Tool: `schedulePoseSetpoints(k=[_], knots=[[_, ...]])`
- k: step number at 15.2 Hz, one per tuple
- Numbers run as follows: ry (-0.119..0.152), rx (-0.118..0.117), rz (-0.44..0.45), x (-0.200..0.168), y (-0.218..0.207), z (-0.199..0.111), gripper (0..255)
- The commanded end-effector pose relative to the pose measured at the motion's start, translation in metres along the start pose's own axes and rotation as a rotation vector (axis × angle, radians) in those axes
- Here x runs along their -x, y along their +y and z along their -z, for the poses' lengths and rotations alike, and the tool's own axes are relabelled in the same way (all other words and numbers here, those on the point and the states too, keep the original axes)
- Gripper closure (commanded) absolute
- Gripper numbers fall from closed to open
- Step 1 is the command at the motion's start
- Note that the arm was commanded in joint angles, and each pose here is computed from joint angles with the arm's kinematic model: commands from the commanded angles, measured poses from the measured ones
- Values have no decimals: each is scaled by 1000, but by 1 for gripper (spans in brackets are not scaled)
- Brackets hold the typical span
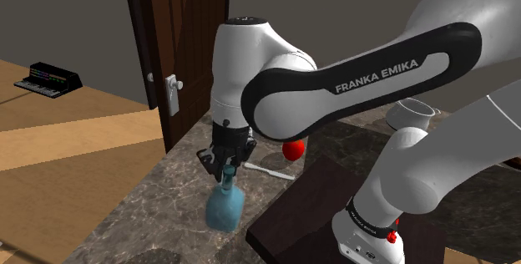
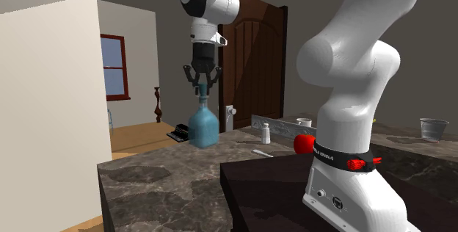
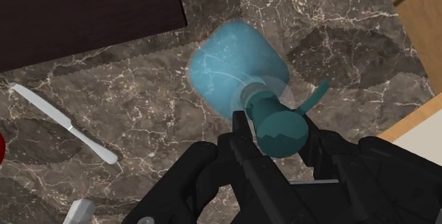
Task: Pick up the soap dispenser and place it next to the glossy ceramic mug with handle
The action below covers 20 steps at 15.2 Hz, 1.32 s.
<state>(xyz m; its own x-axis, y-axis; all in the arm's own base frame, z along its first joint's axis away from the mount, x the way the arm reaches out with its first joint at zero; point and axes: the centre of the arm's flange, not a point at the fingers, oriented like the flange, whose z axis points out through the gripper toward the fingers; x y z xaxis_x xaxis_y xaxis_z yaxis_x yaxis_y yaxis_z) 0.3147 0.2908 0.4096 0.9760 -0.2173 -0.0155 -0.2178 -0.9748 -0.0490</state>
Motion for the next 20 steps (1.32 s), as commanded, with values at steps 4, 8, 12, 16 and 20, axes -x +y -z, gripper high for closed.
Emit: schedulePoseSetpoints(k=[4,8,12,16,20], knots=[[0,0,0,0,0,27,255],[0,0,0,1,-1,48,255],[0,0,0,1,-2,69,255],[0,0,0,1,-3,90,255],[0,0,0,2,-4,111,255]])
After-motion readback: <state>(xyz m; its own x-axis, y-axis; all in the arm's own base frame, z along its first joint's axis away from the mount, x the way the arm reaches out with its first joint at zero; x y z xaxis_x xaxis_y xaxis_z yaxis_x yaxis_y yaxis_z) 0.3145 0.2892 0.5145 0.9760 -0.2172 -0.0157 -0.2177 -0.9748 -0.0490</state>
